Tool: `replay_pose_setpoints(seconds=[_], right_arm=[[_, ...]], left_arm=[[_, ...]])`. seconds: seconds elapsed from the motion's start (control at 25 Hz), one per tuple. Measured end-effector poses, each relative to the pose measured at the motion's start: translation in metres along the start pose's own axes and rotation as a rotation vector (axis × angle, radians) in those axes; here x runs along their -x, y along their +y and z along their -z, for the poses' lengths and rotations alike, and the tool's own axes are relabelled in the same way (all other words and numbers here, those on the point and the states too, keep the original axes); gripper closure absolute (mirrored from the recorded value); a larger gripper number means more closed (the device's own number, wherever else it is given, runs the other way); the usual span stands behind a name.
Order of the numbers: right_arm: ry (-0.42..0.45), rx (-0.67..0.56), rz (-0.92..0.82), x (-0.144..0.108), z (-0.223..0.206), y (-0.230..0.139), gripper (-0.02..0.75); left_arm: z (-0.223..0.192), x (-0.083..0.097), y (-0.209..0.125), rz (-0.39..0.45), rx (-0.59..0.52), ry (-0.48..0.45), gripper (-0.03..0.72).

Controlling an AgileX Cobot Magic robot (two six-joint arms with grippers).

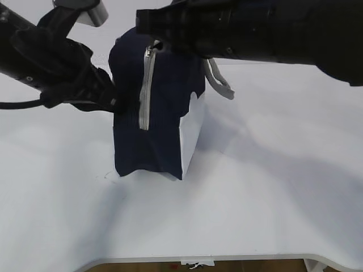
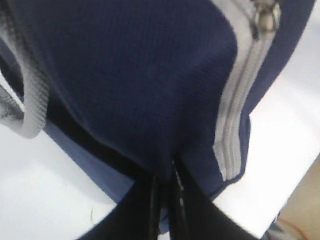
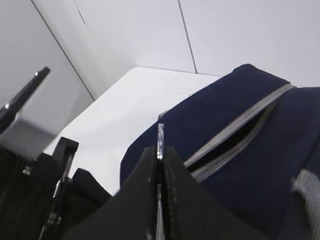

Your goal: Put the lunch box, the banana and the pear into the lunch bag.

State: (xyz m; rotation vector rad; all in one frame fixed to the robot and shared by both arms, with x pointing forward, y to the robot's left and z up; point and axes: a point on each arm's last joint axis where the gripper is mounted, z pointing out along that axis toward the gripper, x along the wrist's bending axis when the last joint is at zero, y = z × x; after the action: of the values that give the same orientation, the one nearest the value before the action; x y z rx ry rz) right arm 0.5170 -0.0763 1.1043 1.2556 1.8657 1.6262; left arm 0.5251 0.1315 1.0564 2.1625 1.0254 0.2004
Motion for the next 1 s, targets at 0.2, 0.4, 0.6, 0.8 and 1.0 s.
replay_pose_setpoints(seconds=[0.2,0.4,0.6,0.8,1.0], right_arm=[[-0.001,-0.004,0.000,0.000,0.000,0.000,0.737],[-0.009,0.002,-0.003,0.003,0.000,0.001,0.737],[-0.046,0.023,-0.016,0.017,0.000,0.008,0.737],[-0.078,0.028,-0.025,0.029,-0.003,0.010,0.737],[-0.084,0.027,-0.027,0.031,-0.019,0.017,0.737]], left_arm=[[0.000,0.000,-0.006,-0.056,-0.061,0.001,0.692],[0.006,0.003,-0.009,-0.084,-0.107,-0.016,0.693],[0.015,0.006,-0.010,-0.101,-0.116,-0.023,0.694],[0.018,0.007,-0.011,-0.106,-0.122,-0.027,0.694],[0.020,0.007,-0.012,-0.120,-0.138,-0.025,0.694]])
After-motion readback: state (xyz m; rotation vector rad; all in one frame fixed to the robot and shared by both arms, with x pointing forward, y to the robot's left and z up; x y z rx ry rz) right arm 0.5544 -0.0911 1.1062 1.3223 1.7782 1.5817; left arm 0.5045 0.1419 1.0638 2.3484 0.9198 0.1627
